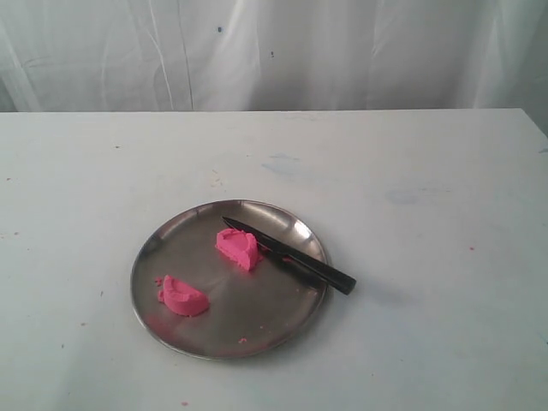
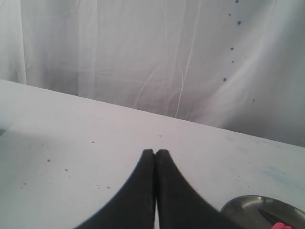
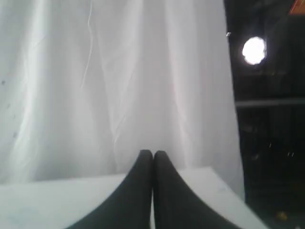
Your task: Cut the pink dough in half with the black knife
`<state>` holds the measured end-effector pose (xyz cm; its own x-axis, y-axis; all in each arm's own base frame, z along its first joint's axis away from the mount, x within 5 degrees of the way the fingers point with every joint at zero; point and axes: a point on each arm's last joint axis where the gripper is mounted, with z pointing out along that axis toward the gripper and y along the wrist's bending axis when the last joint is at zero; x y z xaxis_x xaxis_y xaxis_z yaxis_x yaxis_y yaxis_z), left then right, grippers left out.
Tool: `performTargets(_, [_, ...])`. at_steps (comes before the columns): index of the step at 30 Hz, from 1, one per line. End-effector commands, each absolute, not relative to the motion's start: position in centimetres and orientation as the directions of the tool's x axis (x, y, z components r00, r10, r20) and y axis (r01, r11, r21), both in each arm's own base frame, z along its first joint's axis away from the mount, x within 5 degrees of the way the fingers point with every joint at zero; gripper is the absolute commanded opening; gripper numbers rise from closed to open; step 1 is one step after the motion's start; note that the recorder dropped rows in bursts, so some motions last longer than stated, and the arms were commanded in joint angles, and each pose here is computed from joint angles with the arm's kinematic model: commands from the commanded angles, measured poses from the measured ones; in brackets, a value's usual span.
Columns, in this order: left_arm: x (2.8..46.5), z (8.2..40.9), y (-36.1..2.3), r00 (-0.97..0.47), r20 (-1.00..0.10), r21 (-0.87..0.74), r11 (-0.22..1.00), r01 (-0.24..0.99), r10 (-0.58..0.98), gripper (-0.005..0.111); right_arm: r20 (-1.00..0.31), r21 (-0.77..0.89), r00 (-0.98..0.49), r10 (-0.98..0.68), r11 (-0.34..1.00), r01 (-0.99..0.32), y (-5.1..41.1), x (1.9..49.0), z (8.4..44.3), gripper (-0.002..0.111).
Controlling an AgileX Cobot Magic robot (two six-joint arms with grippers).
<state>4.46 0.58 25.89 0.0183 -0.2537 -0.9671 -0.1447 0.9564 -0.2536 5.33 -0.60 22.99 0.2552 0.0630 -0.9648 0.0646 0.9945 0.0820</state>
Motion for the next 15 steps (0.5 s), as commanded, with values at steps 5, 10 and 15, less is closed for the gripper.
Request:
performTargets(5, [4.4, 25.8, 0.5, 0.026, -0.966, -0.259, 0.956, -0.136, -0.258, 0.000, -0.965, -0.094, -0.255, -0.064, 0.990, 0.108, -1.0, 5.3, 18.3, 0.000])
performTargets(10, [4.4, 25.8, 0.5, 0.028, -0.966, -0.259, 0.956, -0.136, -0.258, 0.000, -0.961, -0.123, -0.258, -0.095, 0.988, 0.097, -0.9, 5.3, 18.3, 0.000])
performTargets(15, [4.4, 25.8, 0.5, 0.025, -0.966, -0.259, 0.956, -0.136, -0.258, 0.000, -0.961, -0.123, -0.258, -0.095, 0.988, 0.097, -0.9, 5.3, 18.3, 0.000])
